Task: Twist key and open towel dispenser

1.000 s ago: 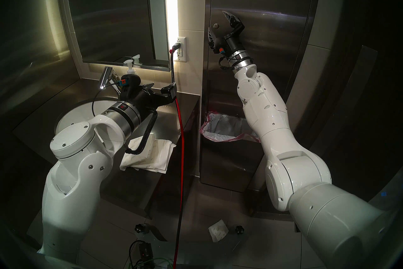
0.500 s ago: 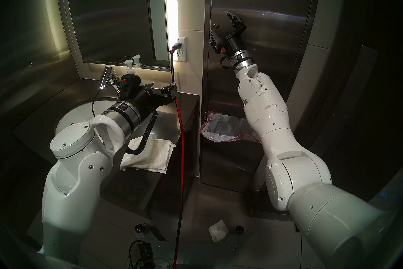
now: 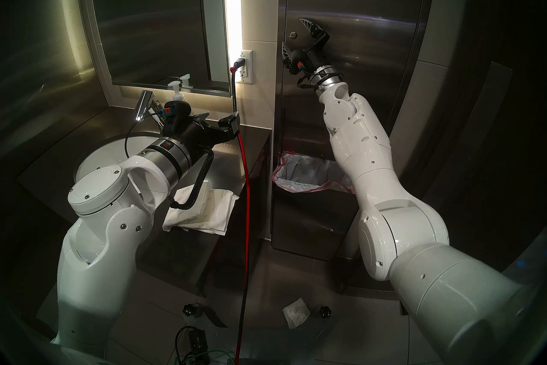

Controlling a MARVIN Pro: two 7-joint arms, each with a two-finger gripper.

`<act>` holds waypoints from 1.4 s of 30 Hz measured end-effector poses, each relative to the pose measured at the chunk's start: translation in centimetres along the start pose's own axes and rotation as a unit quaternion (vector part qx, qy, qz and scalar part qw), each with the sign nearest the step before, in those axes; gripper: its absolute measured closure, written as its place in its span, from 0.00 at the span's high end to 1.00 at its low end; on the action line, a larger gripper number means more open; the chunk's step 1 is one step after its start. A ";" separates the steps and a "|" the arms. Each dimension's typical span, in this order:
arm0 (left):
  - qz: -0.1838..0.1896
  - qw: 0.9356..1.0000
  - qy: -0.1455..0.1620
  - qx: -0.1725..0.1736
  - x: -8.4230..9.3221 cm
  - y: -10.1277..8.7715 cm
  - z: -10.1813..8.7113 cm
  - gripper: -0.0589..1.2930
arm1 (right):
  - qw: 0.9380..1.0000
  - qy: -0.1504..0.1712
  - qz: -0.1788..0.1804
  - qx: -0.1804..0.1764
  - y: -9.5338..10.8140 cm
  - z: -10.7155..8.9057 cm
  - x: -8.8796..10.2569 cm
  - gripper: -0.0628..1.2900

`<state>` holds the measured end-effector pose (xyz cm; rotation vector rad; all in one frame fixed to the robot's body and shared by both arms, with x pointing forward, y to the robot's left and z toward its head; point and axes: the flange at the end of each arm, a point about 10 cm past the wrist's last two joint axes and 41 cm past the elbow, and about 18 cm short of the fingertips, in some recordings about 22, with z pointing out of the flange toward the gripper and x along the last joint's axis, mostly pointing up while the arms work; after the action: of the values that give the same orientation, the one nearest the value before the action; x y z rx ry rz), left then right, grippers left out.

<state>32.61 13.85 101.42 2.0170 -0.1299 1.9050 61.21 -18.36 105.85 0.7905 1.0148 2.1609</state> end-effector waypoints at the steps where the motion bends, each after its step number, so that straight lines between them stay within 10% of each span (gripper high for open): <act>1: 0.000 1.000 0.000 0.000 0.0 0.0 0.0 0.97 | 1.000 0.000 0.000 0.000 0.1 0.2 0.0 0.97; 9: 0.000 1.000 0.000 0.000 0.0 0.0 0.0 0.97 | 1.000 -0.001 0.006 0.010 0.6 0.8 -0.2 0.96; 13: 0.000 1.000 0.000 0.000 0.0 0.0 0.0 0.97 | 1.000 -0.004 0.009 0.021 0.1 0.6 -0.6 0.80; 25: 0.000 1.000 0.000 0.000 0.0 0.0 0.0 0.97 | 0.999 -0.012 0.012 0.034 -0.4 -0.4 -2.1 0.87; 35: 0.000 1.000 0.000 0.000 0.0 0.0 0.0 0.97 | 0.999 -0.010 0.010 0.037 -0.6 -0.6 -2.6 0.24; 42: 0.000 1.000 0.000 0.000 0.0 0.0 0.0 0.97 | 0.999 -0.010 0.013 0.042 -0.8 -0.6 -3.0 0.24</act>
<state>32.61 13.85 101.42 2.0172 -0.1294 1.9052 62.85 -20.41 104.11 0.8676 1.0954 2.1399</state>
